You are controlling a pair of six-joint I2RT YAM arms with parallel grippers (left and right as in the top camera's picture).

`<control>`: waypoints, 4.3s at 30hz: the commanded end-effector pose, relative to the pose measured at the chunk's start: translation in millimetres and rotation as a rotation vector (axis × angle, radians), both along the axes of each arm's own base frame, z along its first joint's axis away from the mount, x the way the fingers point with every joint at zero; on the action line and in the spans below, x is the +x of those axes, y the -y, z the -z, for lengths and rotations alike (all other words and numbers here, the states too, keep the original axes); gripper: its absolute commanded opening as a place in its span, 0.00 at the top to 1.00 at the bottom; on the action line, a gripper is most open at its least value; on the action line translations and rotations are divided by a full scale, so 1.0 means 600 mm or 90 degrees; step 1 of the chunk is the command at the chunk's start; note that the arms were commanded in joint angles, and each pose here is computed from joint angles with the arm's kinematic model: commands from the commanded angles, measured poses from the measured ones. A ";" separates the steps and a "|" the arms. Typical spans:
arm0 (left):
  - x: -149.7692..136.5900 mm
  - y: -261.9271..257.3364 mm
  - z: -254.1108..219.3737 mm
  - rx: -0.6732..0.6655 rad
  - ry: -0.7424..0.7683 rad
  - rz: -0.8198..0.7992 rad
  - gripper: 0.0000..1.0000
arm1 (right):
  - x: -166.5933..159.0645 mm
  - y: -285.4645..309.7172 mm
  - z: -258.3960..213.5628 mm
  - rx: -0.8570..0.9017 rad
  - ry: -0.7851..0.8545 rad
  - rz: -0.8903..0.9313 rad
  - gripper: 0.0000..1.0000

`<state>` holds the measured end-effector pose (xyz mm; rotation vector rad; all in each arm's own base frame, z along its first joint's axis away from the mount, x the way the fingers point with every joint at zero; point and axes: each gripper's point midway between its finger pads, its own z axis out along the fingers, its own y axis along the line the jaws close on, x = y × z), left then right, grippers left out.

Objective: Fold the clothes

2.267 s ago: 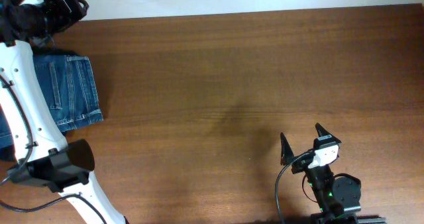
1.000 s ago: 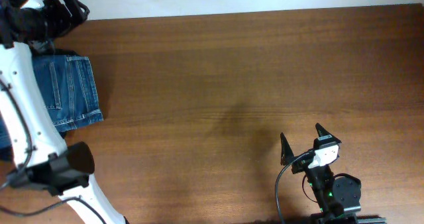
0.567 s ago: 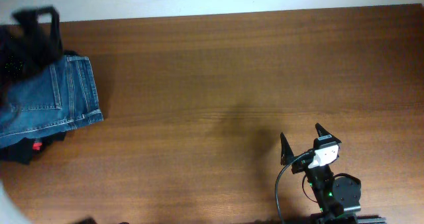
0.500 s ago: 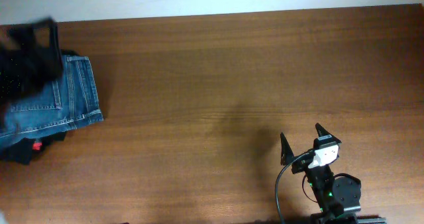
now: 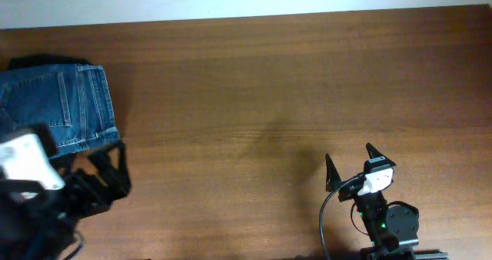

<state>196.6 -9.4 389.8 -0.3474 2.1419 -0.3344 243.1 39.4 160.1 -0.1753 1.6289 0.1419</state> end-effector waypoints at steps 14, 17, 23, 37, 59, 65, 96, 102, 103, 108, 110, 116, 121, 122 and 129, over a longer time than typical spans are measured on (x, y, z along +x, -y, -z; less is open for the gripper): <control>0.105 0.004 0.274 0.029 0.097 0.021 0.01 | 0.000 0.006 0.002 0.001 0.000 0.011 0.01; 0.114 0.001 0.297 0.048 0.147 0.008 0.01 | 0.000 0.006 0.002 0.001 0.000 0.011 0.01; 0.115 -0.011 0.323 0.082 0.236 -0.035 0.01 | 0.000 0.006 0.002 0.001 0.000 0.011 0.02; 0.095 -0.009 0.357 0.196 0.326 -0.001 0.01 | 0.000 0.006 0.002 0.001 0.000 0.011 0.01; 0.079 0.004 0.388 0.349 0.327 0.077 0.01 | 0.000 0.006 0.002 0.001 0.000 0.011 0.01; 0.078 0.009 0.388 0.362 0.328 0.088 0.01 | 0.000 0.006 0.002 0.001 0.000 0.011 0.01; 0.079 0.001 0.387 0.286 0.323 0.041 0.01 | 0.000 0.006 0.002 0.001 0.000 0.011 0.01; 0.079 0.001 0.387 0.286 0.323 0.041 0.01 | 0.000 0.006 0.002 0.001 0.000 0.011 0.01; 0.079 0.001 0.387 0.286 0.323 0.041 0.01 | 0.000 0.006 0.002 0.001 0.000 0.011 0.01; 0.079 0.001 0.387 0.286 0.323 0.041 0.01 | 0.000 0.006 0.002 0.001 0.000 0.011 0.01; 0.079 0.001 0.387 0.286 0.323 0.041 0.01 | 0.000 0.006 0.002 0.001 0.000 0.011 0.01; 0.079 0.001 0.387 0.286 0.323 0.041 0.01 | 0.000 0.006 0.002 0.001 0.000 0.011 0.01; 0.079 0.001 0.387 0.286 0.323 0.041 0.01 | 0.000 0.006 0.002 0.001 0.000 0.011 0.01; 0.079 0.001 0.387 0.286 0.323 0.041 0.01 | 0.000 0.006 0.002 0.001 0.000 0.011 0.01; 0.079 0.001 0.387 0.286 0.323 0.041 0.01 | 0.000 0.006 0.002 0.001 0.000 0.011 0.01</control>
